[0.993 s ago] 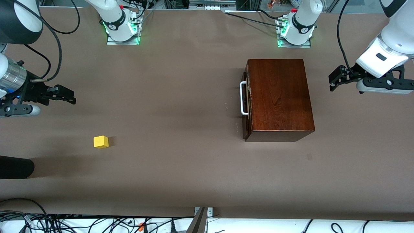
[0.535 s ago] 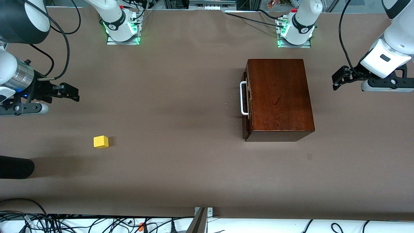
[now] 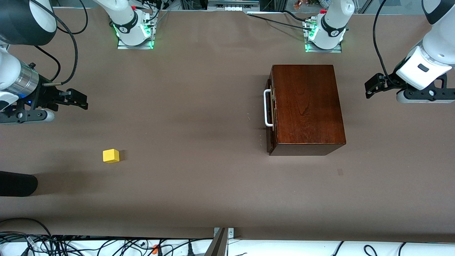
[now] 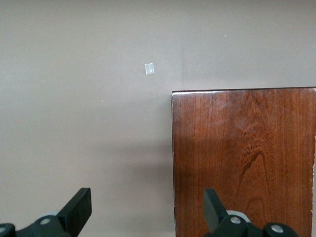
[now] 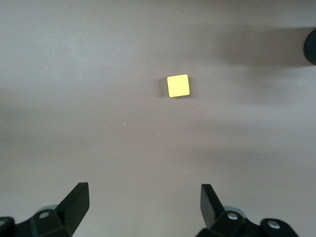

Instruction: Open drawer, take yellow block, close drawer

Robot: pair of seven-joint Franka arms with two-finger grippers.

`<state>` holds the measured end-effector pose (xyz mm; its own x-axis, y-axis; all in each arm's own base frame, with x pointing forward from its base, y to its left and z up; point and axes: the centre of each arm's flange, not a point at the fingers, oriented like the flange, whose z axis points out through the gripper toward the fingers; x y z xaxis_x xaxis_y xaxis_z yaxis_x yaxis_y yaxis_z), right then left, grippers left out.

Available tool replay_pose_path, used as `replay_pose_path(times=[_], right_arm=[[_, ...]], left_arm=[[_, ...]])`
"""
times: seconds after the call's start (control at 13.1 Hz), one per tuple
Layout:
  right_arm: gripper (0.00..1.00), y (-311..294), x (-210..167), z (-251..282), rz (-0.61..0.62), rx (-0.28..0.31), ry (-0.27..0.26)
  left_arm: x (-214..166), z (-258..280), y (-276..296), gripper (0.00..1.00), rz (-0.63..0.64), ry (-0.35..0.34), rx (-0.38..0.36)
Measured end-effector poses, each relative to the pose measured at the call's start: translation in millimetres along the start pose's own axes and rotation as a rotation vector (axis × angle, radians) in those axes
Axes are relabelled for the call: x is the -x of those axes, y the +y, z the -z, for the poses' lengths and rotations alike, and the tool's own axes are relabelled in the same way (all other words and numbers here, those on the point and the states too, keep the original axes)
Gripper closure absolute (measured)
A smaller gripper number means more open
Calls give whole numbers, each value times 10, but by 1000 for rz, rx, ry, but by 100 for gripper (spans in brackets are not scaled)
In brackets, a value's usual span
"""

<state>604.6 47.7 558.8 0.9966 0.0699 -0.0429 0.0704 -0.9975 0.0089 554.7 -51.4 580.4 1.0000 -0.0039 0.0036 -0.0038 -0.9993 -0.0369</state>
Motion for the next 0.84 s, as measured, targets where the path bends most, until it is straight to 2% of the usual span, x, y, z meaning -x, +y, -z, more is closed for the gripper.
replay_pose_path(times=[0.15,0.38,0.69,0.84], right_arm=[[0,23,0,17,4,33,7],[0,19,-11,33,7,41,19],[0,65,-77,249,-3,44,78],[0,65,-112,300,-12,45,91]], left_arm=[[-31,-12,4,0,-2,-2,0],[-42,-29,9,0,-5,-7,0],[-42,-26,11,0,-5,-8,0],[-43,-26,11,0,-5,-9,-1]])
